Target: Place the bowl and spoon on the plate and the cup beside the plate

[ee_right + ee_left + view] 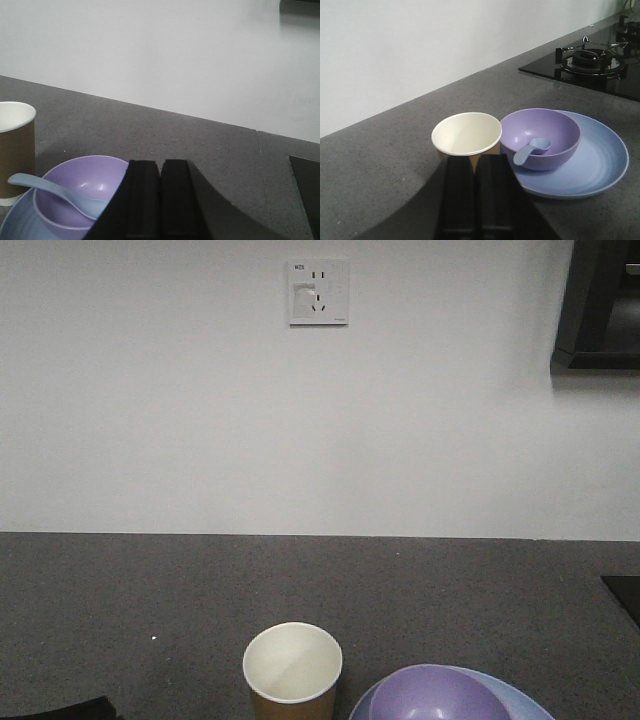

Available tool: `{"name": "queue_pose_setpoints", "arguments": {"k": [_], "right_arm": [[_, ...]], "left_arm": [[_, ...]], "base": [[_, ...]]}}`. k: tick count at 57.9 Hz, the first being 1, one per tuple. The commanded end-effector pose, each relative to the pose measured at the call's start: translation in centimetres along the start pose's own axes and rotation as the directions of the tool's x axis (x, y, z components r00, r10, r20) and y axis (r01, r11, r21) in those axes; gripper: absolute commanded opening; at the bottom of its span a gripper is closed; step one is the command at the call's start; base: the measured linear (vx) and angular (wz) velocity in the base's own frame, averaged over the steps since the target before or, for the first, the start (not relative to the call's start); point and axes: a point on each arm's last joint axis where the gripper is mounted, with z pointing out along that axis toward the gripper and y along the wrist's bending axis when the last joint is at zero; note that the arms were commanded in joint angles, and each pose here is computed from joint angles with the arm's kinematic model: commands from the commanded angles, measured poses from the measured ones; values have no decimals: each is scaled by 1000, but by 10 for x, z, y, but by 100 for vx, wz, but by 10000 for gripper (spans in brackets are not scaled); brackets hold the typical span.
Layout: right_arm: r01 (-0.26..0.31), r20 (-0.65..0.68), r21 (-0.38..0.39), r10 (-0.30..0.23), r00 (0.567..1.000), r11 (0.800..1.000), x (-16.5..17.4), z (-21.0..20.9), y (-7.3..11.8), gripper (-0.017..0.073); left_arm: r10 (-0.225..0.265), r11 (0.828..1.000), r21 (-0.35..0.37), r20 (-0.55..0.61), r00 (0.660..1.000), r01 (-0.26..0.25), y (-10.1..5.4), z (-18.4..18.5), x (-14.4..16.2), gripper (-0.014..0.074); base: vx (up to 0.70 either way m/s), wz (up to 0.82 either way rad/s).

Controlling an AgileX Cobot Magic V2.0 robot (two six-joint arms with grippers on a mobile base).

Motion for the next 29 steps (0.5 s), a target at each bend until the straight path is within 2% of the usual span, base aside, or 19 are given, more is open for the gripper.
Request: {"name": "queue_pose_setpoints", "arguments": {"k": [1,7,13,15,22,24,29], "right_arm": [[8,102,37,-11,995,999,-16,-2,-4,-6],[8,102,37,-11,995,999,-16,-2,-4,-6],[8,102,37,-11,995,999,-16,-2,-4,-6],[8,102,37,-11,995,999,-16,-2,-4,-6],[8,102,37,-11,995,999,-16,-2,-4,-6],[8,102,37,-11,995,999,-16,-2,-4,-6],[8,102,37,-11,995,999,-16,-2,-4,-6]], "left_arm": [[-10,1000,5,119,993,9,0,-3,-18,-3],[-6,1000,5,112,994,5,0,-3,-17,-3],[102,995,-16,109,989,-100,1,-6,-12,-3],[113,993,-37,106,988,-110,3,-9,-7,-3],[76,985,-165,126,989,-55,18,-28,12,-3],[74,977,-210,141,987,-43,21,-34,18,-3],[91,942,-334,196,976,-21,28,-53,32,-3]], "base": [[0,0],[0,0],[0,0],[0,0],[0,0],[0,0],[0,0]]}}
